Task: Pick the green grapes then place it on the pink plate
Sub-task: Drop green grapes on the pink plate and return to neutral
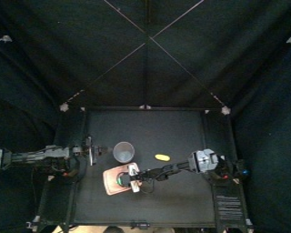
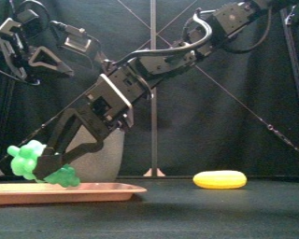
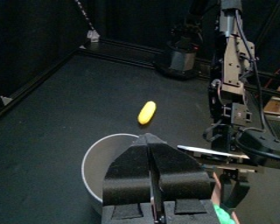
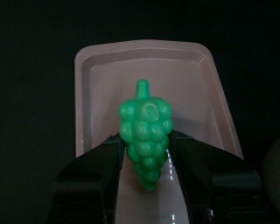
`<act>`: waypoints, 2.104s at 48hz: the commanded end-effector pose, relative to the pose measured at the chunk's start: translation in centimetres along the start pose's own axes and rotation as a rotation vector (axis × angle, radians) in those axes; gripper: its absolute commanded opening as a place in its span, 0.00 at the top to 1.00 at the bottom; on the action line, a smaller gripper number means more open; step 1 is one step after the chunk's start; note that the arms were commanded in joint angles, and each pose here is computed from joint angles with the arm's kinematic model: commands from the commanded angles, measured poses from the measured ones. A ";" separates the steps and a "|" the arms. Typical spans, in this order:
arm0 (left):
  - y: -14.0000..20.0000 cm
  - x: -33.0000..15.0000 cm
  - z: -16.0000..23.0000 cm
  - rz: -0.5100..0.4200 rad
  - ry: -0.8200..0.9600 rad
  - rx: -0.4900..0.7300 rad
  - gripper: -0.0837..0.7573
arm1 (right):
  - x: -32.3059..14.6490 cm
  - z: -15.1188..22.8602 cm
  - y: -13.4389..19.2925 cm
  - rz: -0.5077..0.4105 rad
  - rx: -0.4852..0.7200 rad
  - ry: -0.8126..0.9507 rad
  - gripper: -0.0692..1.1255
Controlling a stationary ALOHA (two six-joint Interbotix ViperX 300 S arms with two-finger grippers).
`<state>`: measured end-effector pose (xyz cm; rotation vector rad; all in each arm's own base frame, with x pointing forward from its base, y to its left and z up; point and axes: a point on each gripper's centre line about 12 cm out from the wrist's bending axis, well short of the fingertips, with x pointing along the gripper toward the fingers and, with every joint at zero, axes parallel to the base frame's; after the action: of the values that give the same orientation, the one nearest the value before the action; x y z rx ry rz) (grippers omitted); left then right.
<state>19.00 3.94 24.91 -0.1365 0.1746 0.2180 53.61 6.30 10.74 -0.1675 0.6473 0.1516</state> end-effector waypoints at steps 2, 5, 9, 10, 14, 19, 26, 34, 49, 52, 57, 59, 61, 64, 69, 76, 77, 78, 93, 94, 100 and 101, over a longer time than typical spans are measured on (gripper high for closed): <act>0.0 0.0 0.5 0.002 -0.019 0.002 0.67 | -1.0 2.0 -0.8 -0.015 0.010 -0.037 0.29; 0.0 0.0 0.4 0.002 -0.016 0.002 0.67 | -1.0 2.0 -0.9 -0.017 0.010 -0.028 0.25; 0.0 0.0 0.3 0.003 -0.013 -0.001 0.67 | -1.0 2.0 -1.0 -0.020 0.011 -0.018 0.18; 0.0 0.0 0.3 0.003 -0.013 -0.001 0.67 | -1.1 2.1 -1.1 -0.020 0.011 -0.020 0.17; 0.0 0.0 0.2 0.003 -0.011 -0.001 0.67 | -1.3 2.6 -1.1 -0.023 0.007 -0.027 0.16; 0.0 0.0 0.2 0.001 -0.009 0.000 0.67 | -2.2 3.7 -1.2 -0.026 -0.009 -0.046 0.15; 0.0 0.1 0.1 0.000 -0.006 0.002 0.67 | -5.4 6.1 -1.3 -0.038 -0.055 -0.099 0.15; 0.0 0.0 -0.1 0.002 0.003 0.001 0.67 | -9.6 8.1 -0.4 -0.034 -0.110 -0.177 0.16; 0.0 0.0 -0.2 0.000 0.005 0.011 0.67 | -16.0 6.3 0.2 -0.008 -0.089 -0.295 0.16; 0.0 0.0 -0.2 -0.001 0.001 0.020 0.67 | -17.4 5.8 0.2 -0.003 -0.059 -0.337 0.16; 0.0 0.0 -0.3 -0.003 0.002 0.040 0.67 | -19.9 4.5 0.2 0.003 -0.016 -0.393 0.16; 0.0 0.0 -0.1 -0.004 -0.003 0.046 0.67 | -20.8 4.0 -0.1 -0.003 0.005 -0.416 0.16; 0.0 0.0 -0.3 -0.004 0.000 0.051 0.67 | -21.8 3.3 -0.3 -0.009 0.025 -0.441 0.16; -0.1 -0.1 -0.1 -0.005 -0.004 0.055 0.67 | -22.8 2.5 -0.5 -0.016 0.047 -0.468 0.16; -0.1 -0.1 -0.1 -0.008 -0.004 0.069 0.67 | -24.0 1.3 -0.9 -0.028 0.067 -0.492 0.16; -0.1 -0.1 -0.1 -0.009 -0.004 0.085 0.67 | -24.9 -0.2 -1.2 -0.042 0.091 -0.496 0.16; -0.1 -0.1 -0.2 -0.009 -0.003 0.088 0.67 | -25.1 -0.4 -1.3 -0.045 0.098 -0.499 0.16; -0.1 -0.1 -0.1 -0.010 -0.004 0.088 0.67 | -25.2 -0.5 -1.4 -0.049 0.104 -0.502 0.16; -0.1 -0.1 -0.3 -0.012 -0.001 0.105 0.67 | -26.3 -0.9 -1.9 -0.066 0.140 -0.535 0.16; -0.2 -0.1 -0.3 -0.013 0.000 0.105 0.67 | -26.3 -1.0 -1.9 -0.066 0.140 -0.534 0.16; -0.1 -0.1 -0.5 -0.013 0.005 0.104 0.67 | -26.2 -1.2 -1.9 -0.069 0.143 -0.529 0.16; -0.1 -0.1 -0.5 -0.011 0.005 0.103 0.67 | -26.2 -1.2 -1.9 -0.069 0.143 -0.529 0.16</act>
<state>18.68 3.73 23.81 -0.0390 0.2108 0.1989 32.80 2.13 24.78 -0.0139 0.1663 0.0855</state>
